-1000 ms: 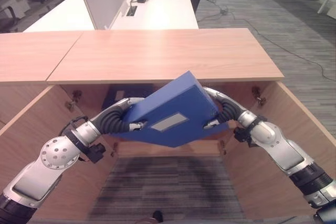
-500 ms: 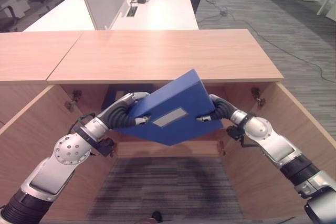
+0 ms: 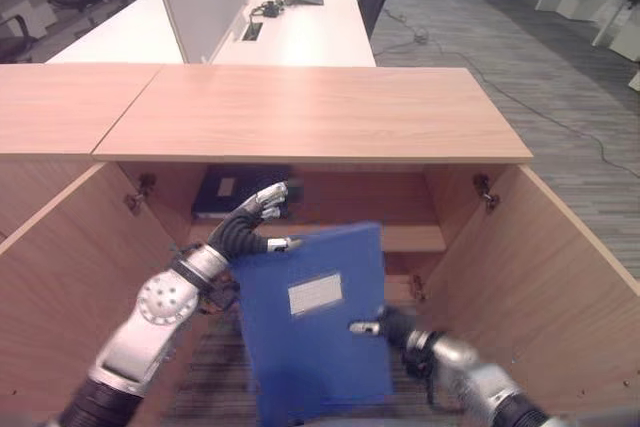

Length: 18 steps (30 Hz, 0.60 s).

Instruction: Put the empty folder in the office cabinet

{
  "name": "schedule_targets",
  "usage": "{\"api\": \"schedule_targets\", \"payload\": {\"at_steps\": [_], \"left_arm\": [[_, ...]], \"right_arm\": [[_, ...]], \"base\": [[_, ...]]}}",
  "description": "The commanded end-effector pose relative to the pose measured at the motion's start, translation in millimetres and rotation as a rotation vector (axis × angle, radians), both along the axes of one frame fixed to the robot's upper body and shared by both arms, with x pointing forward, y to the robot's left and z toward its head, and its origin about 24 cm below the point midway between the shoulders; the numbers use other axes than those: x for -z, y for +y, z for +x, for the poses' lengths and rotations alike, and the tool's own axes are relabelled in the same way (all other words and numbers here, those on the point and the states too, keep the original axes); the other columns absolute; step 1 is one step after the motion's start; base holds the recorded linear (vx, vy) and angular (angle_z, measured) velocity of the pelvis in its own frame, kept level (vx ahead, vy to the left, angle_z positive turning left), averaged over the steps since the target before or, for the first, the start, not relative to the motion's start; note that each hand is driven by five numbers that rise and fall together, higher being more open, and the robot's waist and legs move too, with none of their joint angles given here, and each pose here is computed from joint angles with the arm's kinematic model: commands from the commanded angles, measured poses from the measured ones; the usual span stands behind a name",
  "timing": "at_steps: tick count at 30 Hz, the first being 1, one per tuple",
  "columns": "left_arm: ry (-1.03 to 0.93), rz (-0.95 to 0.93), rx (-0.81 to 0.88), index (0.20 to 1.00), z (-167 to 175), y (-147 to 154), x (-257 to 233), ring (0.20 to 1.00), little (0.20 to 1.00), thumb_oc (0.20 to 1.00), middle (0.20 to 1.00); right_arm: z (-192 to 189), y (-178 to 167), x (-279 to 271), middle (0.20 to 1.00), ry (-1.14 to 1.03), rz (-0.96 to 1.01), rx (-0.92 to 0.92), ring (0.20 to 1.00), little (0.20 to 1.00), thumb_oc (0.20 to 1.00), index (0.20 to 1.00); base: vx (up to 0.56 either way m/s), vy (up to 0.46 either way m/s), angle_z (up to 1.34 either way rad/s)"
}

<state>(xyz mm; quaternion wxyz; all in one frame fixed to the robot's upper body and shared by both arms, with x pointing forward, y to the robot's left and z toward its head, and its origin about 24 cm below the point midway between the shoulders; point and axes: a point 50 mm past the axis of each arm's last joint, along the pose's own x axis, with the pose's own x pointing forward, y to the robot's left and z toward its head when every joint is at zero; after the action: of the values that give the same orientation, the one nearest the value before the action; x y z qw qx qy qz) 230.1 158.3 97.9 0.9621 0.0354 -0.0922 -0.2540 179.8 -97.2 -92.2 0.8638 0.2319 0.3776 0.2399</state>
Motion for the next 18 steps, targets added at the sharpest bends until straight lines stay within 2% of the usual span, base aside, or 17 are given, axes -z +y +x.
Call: {"api": "schedule_targets", "payload": {"at_steps": [1, 2, 4, 5, 6, 9, 10, 18], "left_arm": [[0.275, -0.074, -0.182, 1.000, -12, 21, 52, 1.000, 1.000, 1.000, 1.000], [0.344, -0.048, -0.244, 1.000, -22, 33, 68, 1.000, 1.000, 1.000, 1.000], [0.522, 0.056, -0.368, 1.000, -49, 58, 106, 1.000, 1.000, 1.000, 1.000], [0.616, 0.094, -0.411, 1.000, -61, 64, 127, 1.000, 1.000, 1.000, 1.000], [0.752, 0.092, -0.459, 1.000, -74, 65, 154, 1.000, 1.000, 1.000, 1.000], [0.950, 0.084, -0.545, 1.000, -98, 68, 191, 1.000, 1.000, 1.000, 1.000], [1.017, 0.150, -0.563, 1.000, -107, 69, 206, 1.000, 1.000, 1.000, 1.000], [1.234, 0.287, -0.657, 1.000, -142, 73, 242, 1.000, 1.000, 1.000, 1.000]], "right_arm": [[24, 26, -18, 0.200, 0.047, 0.281, 0.345, 0.200, 0.200, 0.200, 0.200], [12, 14, -12, 0.200, 0.083, 0.270, 0.352, 0.200, 0.200, 0.200, 0.200], [-11, -7, -3, 0.200, 0.157, 0.274, 0.500, 0.200, 0.200, 0.200, 0.200], [-17, -9, -3, 0.200, 0.155, 0.259, 0.486, 0.200, 0.200, 0.200, 0.200], [-21, -11, -6, 0.200, 0.150, 0.268, 0.476, 0.200, 0.200, 0.200, 0.200], [-21, -10, -6, 0.200, 0.174, 0.305, 0.532, 0.200, 0.200, 0.200, 0.200], [-19, -9, -5, 0.200, 0.180, 0.323, 0.543, 0.200, 0.200, 0.200, 0.200], [-10, -15, -9, 0.200, 0.146, 0.341, 0.564, 0.200, 0.200, 0.200, 0.200]], "base": [[-0.02, 0.048, -0.08], [-0.03, 0.053, -0.04], [-0.01, 0.060, -0.05], [0.00, 0.087, -0.03], [0.00, 0.092, 0.01], [-0.01, 0.116, -0.01], [-0.02, 0.119, -0.01], [-0.03, 0.167, 0.00]]}}
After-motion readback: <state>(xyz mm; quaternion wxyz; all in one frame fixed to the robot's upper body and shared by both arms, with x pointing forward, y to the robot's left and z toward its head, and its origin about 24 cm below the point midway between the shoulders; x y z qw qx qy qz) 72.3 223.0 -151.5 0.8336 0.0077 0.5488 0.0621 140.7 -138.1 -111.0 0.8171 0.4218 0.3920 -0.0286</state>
